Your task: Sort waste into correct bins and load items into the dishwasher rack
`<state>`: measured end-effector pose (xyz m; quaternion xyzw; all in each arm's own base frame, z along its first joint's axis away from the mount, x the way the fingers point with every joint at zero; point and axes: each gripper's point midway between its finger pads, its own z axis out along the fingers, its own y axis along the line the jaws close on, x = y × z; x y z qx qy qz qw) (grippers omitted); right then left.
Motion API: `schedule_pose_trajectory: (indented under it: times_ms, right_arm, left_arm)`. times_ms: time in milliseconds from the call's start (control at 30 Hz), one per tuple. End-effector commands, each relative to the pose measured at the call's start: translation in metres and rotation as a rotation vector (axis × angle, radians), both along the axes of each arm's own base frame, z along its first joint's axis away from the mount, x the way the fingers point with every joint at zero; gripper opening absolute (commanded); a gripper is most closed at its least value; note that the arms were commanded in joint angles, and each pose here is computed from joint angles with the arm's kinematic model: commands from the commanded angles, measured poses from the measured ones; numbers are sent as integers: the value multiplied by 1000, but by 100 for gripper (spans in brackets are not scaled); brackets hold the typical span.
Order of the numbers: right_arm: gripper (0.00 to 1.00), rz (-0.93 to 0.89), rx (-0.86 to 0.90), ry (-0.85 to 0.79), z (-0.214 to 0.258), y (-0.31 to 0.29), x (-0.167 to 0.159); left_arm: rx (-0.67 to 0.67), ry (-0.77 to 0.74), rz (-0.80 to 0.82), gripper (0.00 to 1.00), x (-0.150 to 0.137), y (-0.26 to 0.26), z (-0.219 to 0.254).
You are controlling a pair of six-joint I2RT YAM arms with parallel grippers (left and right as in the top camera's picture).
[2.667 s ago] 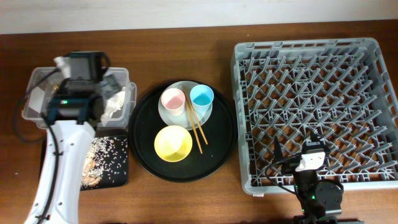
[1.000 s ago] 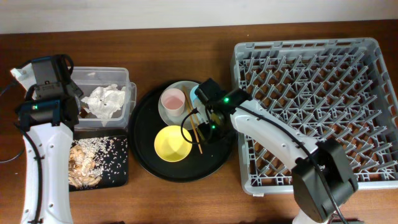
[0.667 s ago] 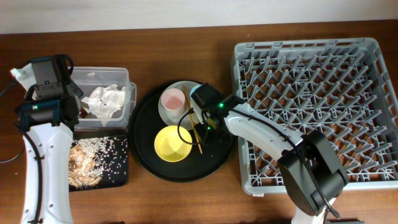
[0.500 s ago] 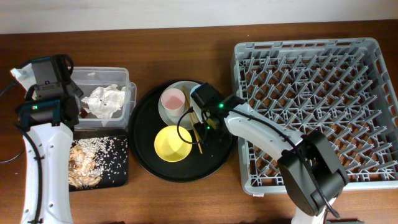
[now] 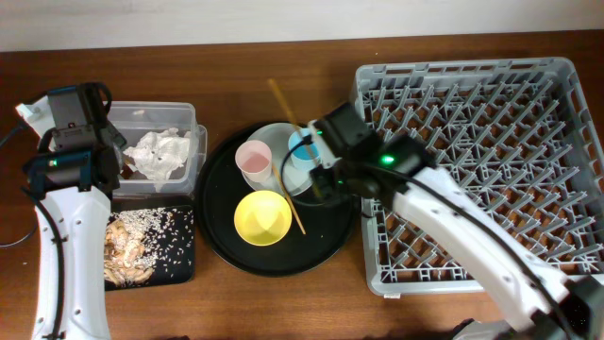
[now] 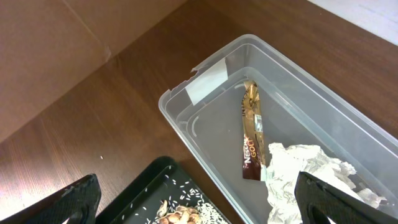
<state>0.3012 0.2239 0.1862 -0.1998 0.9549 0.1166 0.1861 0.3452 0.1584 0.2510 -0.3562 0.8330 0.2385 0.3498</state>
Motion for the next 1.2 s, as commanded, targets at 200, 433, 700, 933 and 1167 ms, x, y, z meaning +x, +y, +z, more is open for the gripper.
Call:
schedule_pose_trajectory:
  times_ms: [200,433,700,933,1167]
  right_arm:
    - [4,-274,-48,230,-47,-128,2]
    - [12,-264,-36,303,-87,-125,-17]
    - [18,-262,-34,306,-99,-125,-20]
    - [32,86,92,234,-26,-1,-51]
    - [32,96,-5,177,-84,44,-57]
  left_arm:
    - [17,-10,5,99,-2,2,8]
    - [17,-11,5,99,-2,2,8]
    - [17,-11,5,99,-2,2,8]
    - [18,-11,6,99,-2,3,8]
    - [17,-11,5,99,-2,2,8]
